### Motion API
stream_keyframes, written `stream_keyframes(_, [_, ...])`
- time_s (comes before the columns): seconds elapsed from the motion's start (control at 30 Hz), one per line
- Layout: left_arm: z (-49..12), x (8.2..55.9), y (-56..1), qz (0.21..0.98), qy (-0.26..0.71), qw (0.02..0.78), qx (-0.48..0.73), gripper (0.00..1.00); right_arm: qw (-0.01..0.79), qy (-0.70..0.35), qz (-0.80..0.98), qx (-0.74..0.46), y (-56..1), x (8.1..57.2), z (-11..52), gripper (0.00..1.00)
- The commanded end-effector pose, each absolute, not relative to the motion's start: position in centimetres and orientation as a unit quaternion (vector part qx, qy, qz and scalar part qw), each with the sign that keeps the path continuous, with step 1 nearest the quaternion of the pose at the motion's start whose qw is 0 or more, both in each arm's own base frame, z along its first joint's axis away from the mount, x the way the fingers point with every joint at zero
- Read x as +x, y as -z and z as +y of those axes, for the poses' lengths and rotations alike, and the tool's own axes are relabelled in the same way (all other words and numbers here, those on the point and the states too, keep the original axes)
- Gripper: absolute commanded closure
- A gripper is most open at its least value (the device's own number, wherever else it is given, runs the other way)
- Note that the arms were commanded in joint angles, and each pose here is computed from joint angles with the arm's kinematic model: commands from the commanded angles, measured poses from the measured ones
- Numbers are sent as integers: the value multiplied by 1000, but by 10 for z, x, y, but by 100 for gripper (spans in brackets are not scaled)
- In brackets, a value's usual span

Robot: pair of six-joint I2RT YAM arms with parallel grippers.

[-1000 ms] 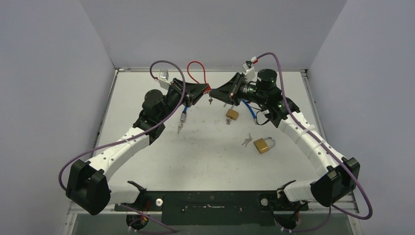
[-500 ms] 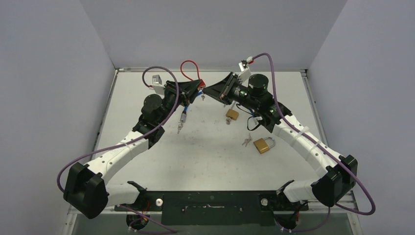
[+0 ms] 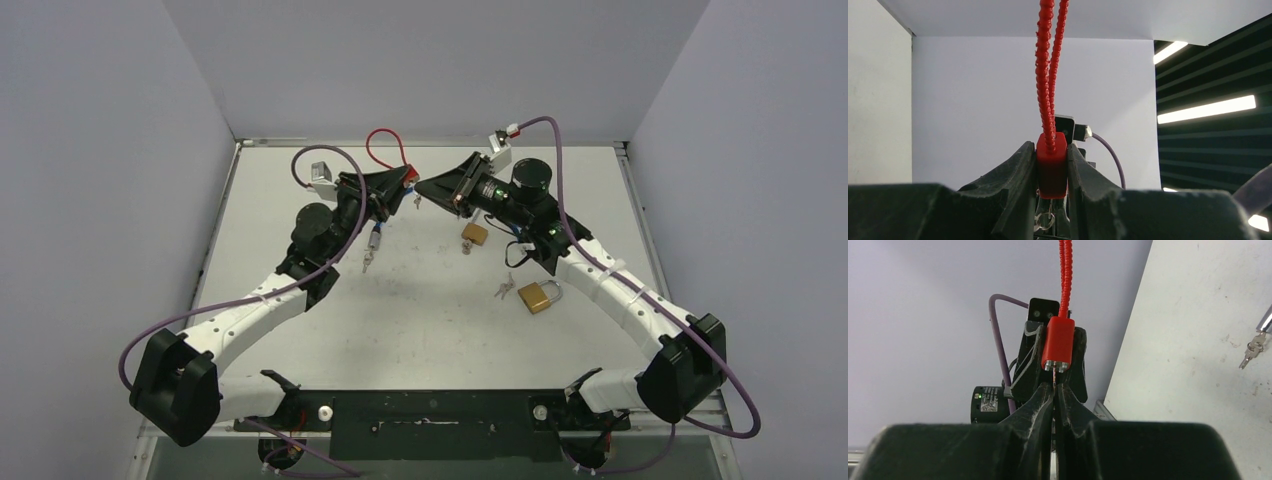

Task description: Unlock with the key

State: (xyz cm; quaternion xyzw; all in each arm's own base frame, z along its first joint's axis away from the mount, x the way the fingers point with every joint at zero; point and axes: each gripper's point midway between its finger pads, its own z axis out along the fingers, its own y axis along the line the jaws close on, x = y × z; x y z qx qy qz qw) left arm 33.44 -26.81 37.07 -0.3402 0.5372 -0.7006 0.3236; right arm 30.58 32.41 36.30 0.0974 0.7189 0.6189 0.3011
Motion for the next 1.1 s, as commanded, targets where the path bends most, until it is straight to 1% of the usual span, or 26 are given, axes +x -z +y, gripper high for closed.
stream_keyframes(0.0, [-302, 271, -401, 537, 769, 260, -229, 100, 353, -648, 666, 111, -389, 323, 313, 94])
stream_keyframes(0.23, [-293, 285, -392, 536, 750, 288, -262, 100, 329, -662, 665, 109, -387, 310, 312, 91])
stream_keyframes(0.33, [-292, 288, -384, 540, 743, 284, -275, 100, 313, -668, 665, 118, -383, 306, 312, 88])
stream_keyframes(0.4, [-292, 289, -378, 546, 737, 280, -285, 100, 306, -675, 661, 121, -384, 305, 312, 84])
stream_keyframes(0.53, [-285, 292, -368, 549, 725, 282, -307, 100, 296, -678, 662, 124, -383, 302, 311, 82])
stream_keyframes(0.67, [-279, 294, -365, 545, 723, 282, -316, 100, 288, -674, 669, 126, -379, 299, 310, 76])
stream_keyframes(0.77, [-277, 294, -365, 544, 723, 282, -320, 100, 278, -670, 677, 127, -374, 297, 310, 68])
stream_keyframes(0.83, [-276, 294, -365, 542, 724, 281, -321, 100, 274, -667, 681, 129, -369, 296, 310, 66])
stream_keyframes(0.93, [-274, 296, -366, 539, 724, 283, -325, 100, 265, -658, 693, 129, -360, 294, 310, 66])
stream_keyframes(0.97, [-274, 297, -366, 538, 724, 283, -325, 100, 262, -656, 695, 130, -357, 293, 310, 68])
stream_keyframes(1.07, [-271, 299, -364, 539, 720, 289, -328, 100, 260, -647, 704, 131, -349, 293, 310, 81])
